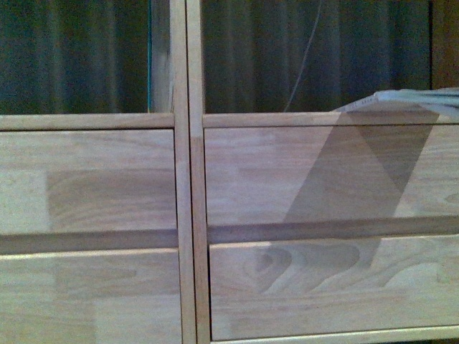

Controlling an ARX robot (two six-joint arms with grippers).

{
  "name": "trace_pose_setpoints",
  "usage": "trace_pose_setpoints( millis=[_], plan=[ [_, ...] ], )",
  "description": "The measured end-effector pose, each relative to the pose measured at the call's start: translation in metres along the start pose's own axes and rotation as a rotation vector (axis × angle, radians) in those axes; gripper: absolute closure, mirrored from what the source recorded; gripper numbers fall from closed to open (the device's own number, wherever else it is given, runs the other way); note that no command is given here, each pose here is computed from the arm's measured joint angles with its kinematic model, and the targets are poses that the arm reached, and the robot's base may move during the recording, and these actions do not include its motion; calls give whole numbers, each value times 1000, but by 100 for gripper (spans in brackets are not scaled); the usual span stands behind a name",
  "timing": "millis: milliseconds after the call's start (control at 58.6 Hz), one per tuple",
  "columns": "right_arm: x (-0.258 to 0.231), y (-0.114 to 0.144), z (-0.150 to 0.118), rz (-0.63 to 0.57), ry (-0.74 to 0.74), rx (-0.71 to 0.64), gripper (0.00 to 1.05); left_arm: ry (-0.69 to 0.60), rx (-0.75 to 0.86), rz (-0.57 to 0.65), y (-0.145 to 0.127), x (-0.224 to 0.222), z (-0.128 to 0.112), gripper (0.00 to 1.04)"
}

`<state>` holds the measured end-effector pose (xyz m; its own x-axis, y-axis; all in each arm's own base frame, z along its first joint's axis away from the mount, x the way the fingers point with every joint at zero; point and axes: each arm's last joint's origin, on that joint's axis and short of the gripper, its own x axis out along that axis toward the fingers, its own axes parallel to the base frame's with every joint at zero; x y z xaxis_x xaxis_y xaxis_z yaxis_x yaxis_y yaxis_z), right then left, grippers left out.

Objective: Organize books on shelf

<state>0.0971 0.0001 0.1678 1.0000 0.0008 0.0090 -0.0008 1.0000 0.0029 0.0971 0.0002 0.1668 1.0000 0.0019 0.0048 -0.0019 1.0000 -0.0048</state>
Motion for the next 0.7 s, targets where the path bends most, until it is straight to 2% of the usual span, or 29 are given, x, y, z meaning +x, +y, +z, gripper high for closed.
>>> trace_pose_setpoints(
  millis=[359, 444, 512, 546, 700],
  plan=[
    [0, 0, 0, 0, 1, 0, 7, 0, 1, 0, 0, 0, 0, 7],
    [2, -2, 0, 113, 83, 95, 7, 0, 1, 0, 0, 0, 0, 7],
    [6, -9, 14, 146, 89, 199, 7, 0, 1, 0, 0, 0, 0, 7],
    [11, -15, 32, 151, 52, 265, 7, 0, 1, 0, 0, 0, 0, 7],
    [35, -26, 87, 161, -53, 402, 7, 0, 1, 0, 0, 0, 0, 7]
  ],
)
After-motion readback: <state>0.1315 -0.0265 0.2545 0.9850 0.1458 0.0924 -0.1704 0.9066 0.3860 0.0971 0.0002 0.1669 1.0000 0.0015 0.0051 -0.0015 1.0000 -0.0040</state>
